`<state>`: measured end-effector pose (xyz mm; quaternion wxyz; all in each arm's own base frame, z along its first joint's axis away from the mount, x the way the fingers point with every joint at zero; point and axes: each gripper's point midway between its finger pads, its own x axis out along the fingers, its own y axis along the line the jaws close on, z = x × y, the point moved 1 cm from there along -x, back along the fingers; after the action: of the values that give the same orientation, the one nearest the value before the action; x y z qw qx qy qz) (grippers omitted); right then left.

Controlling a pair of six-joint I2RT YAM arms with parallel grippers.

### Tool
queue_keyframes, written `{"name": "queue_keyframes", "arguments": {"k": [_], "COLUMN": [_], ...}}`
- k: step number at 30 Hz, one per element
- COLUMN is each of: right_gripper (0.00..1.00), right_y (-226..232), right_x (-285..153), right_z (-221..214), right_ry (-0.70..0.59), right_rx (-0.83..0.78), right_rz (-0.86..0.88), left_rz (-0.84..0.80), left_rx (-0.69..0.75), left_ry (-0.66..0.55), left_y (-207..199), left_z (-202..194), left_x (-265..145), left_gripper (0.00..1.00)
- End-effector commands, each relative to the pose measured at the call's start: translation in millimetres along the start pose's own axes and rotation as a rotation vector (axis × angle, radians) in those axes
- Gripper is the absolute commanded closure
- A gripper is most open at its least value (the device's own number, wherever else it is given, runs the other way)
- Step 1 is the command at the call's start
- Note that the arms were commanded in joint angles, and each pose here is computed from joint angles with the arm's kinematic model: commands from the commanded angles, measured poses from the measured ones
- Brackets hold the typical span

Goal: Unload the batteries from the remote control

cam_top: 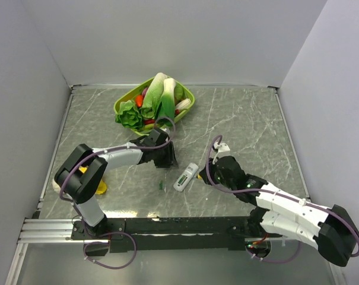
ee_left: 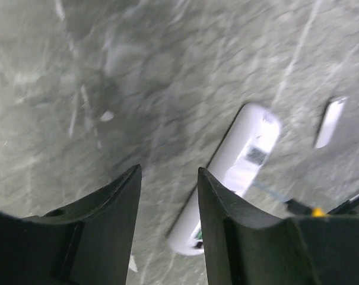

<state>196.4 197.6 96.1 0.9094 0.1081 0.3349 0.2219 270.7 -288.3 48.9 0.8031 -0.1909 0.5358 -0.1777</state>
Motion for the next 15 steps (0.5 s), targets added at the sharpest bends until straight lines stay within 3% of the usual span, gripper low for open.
{"name": "queue_keyframes", "arguments": {"k": [1, 9, 15], "right_gripper": [1.0, 1.0, 1.0], "right_y": [-3, 11, -5], "right_x": [8, 20, 3], "right_z": [24, 43, 36], "right_ry": [-0.075, -0.093, -0.033], "right_rx": [-0.025, -0.066, -0.071], "right_rz": [-0.028, 0.051, -0.037], "left_rz": [-0.054, -0.153, -0.15], "left_rx": [0.0, -0.023, -0.003], "left_ry": [-0.055, 0.012, -0.05], "left_y": [-9, -18, -26], "left_z": [7, -17, -3], "left_x": [-11, -10, -20], "left_gripper": [0.52, 0.54, 0.51]}}
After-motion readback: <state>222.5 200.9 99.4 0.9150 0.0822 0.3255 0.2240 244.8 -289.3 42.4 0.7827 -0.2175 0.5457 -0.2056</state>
